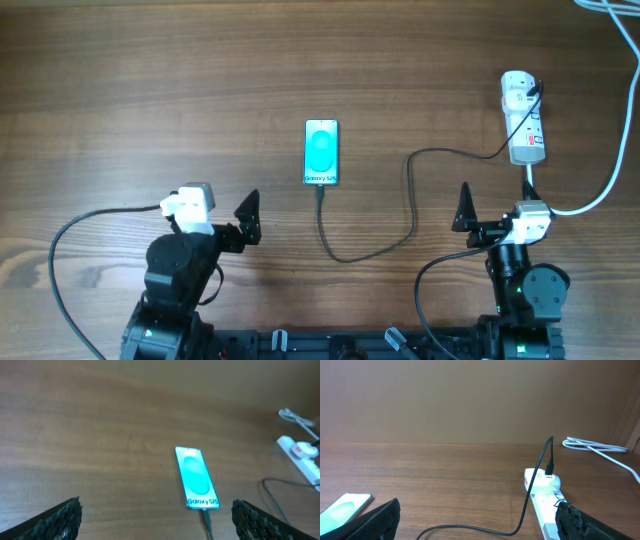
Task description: Plug charger to phone and switch on socket
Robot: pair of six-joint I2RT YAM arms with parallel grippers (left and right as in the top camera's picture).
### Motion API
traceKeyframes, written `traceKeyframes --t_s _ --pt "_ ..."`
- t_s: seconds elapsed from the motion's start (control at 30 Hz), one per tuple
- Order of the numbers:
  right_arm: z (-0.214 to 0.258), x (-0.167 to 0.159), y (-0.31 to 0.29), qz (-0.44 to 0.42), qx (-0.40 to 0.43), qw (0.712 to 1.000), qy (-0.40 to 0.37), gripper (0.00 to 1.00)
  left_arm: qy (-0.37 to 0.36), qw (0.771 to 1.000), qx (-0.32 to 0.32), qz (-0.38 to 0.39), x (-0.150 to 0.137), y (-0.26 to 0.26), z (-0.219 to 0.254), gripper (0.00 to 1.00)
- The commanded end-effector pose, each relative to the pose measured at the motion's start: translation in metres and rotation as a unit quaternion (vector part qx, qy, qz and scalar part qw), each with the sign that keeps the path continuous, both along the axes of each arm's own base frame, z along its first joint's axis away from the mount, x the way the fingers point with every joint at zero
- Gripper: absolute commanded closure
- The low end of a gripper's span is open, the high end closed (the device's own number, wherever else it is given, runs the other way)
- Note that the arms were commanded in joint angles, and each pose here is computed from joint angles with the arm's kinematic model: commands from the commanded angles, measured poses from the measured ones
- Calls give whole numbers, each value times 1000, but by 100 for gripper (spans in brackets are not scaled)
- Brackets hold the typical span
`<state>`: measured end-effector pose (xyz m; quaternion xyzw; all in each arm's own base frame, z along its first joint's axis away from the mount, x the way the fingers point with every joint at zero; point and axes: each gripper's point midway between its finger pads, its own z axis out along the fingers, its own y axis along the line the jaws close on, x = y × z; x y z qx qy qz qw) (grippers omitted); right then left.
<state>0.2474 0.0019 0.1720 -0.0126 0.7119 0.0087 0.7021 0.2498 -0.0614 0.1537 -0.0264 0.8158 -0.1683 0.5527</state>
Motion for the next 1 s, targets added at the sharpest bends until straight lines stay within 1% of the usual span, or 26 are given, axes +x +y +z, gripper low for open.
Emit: traceKeyframes --t_s 0.0,0.3,0.63,0.9,0.97 --pt "3 -1 -3 -7 -9 1000 -7 0 0 1000 9 8 -2 7 -13 0" --pt "3 -1 -3 -7 -9 1000 -7 0 -32 999 2 34 -5 22 -14 0" --pt "3 -1 -3 -8 -9 1000 -7 0 -128 991 -11 37 -3 24 4 0" --pt "3 -1 -3 -7 -9 1000 -7 0 -161 985 -8 65 -5 37 17 0" --pt "3 -1 -3 -7 -9 1000 -7 0 -155 985 -6 78 -4 43 14 0"
